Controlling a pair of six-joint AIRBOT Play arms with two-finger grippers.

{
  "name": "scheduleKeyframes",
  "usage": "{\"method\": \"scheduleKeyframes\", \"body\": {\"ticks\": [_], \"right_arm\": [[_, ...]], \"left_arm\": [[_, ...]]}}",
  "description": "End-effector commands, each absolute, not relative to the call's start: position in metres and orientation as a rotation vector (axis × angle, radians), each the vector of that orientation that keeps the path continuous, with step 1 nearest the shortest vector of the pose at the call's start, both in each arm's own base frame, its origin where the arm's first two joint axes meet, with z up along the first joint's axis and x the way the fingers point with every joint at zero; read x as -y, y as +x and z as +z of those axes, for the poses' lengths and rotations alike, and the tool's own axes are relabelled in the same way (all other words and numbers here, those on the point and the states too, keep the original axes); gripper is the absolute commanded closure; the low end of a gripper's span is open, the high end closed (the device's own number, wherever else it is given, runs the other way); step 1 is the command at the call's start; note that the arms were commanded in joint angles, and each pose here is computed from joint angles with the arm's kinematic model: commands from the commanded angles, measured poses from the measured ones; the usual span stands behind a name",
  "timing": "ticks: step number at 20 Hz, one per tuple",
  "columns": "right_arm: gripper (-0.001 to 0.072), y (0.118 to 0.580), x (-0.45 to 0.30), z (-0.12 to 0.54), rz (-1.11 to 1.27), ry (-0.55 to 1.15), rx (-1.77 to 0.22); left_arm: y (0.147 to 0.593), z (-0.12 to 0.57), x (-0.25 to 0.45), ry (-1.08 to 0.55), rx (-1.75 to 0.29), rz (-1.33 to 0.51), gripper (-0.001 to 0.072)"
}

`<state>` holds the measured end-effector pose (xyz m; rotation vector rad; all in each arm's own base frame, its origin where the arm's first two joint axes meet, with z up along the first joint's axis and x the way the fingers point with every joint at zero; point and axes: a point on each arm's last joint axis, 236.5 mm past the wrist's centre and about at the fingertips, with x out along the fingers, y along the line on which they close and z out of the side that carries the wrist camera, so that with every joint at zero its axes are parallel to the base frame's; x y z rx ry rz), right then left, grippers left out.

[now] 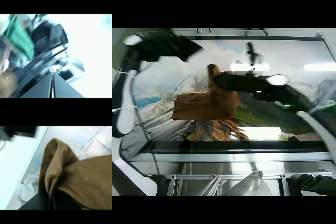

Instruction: Fold the shirts.

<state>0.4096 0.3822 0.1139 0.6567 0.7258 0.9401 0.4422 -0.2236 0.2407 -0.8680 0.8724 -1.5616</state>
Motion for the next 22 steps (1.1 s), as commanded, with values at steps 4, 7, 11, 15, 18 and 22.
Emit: {"method": "scheduleKeyframes", "body": {"ticks": [4, 7, 11, 15, 18, 22], "right_arm": [[0.0383, 0.404, -0.533, 0.047, 1.065, 0.609, -0.785], [0.0284, 0.372, -0.570, 0.058, 1.262, 0.581, -0.794], [0.0524, 0.353, -0.524, 0.083, 1.379, 0.462, -0.925], [0.0525, 0.380, -0.417, 0.055, 1.138, 0.231, -1.172], [0.0524, 0.392, -0.347, 0.055, 0.965, 0.179, -1.251], [0.0097, 0.402, -0.292, 0.015, 0.732, 0.264, -1.332]], "left_arm": [[0.426, 0.319, 0.138, -0.771, -0.578, -1.524, 0.0705], [0.418, 0.316, 0.133, -0.757, -0.596, -1.546, 0.0704], [0.418, 0.301, 0.140, -0.809, -0.642, -1.563, 0.0705], [0.407, 0.281, 0.157, -0.858, -0.725, -1.626, 0.0705], [0.402, 0.299, 0.160, -0.931, -0.662, -1.701, 0.0705], [0.391, 0.326, 0.156, -0.934, -0.584, -1.745, 0.0704]]}}
